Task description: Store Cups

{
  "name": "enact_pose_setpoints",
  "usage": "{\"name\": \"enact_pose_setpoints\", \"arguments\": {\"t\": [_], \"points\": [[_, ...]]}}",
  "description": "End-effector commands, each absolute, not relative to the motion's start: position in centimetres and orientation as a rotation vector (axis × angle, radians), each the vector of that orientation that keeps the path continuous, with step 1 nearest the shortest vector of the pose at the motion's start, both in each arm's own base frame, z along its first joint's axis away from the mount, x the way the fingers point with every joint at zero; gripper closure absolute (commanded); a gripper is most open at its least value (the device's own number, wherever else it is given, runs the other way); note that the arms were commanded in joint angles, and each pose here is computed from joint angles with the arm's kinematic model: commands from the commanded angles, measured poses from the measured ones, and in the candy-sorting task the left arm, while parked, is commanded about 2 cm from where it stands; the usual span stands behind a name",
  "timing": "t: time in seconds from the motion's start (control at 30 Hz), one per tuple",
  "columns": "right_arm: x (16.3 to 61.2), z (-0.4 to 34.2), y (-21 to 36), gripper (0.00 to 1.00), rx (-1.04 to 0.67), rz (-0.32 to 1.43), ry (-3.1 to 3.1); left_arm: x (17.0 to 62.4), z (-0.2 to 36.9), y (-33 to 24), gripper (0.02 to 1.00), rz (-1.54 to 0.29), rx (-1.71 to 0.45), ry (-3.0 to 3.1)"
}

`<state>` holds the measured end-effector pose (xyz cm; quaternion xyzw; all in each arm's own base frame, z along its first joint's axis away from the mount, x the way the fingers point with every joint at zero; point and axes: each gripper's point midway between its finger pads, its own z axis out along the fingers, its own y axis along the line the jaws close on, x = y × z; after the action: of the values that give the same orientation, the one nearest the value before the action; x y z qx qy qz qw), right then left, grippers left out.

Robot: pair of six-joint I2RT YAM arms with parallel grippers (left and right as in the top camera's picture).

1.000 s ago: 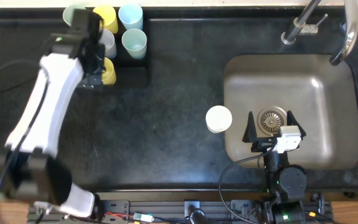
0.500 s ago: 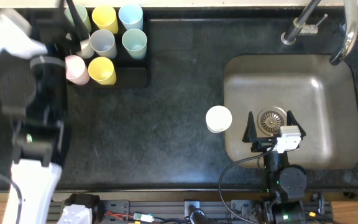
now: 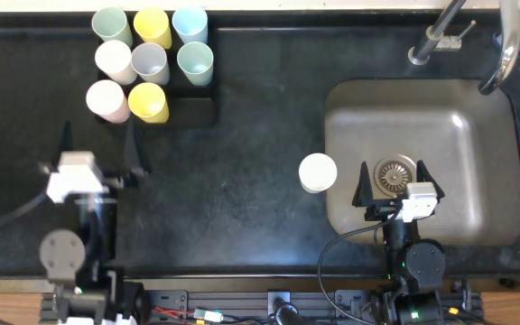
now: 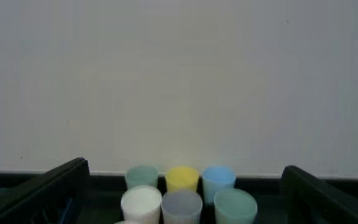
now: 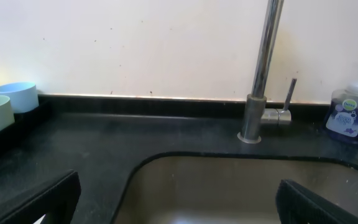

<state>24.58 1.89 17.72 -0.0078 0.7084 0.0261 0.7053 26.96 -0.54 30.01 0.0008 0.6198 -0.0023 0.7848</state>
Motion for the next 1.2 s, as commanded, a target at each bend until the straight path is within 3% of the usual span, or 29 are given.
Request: {"name": "enact_pose_setpoints", "arguments": {"t": [0.03,0.37,0.5,1.2], "points": [[24.6,17.4,1.7,0.003,-0.002,0.06,1.572,25.3,26.8,-0.5,0.018,0.021,0.03,1.313],[24.6,17.4,1.7,0.003,-0.002,0.06,1.572,24.5,20.0,-0.5,0.018,0.025,0.04,1.469],[24.6,17.4,1.7,0.003,-0.002,0.06,1.572,24.6,15.7,-0.5,0.018,0.027,0.049,1.644],[24.6,17.4,1.7,0.003,-0.002,0.06,1.572,24.6,15.5,-0.7,0.018,0.018,0.057,1.655]]}}
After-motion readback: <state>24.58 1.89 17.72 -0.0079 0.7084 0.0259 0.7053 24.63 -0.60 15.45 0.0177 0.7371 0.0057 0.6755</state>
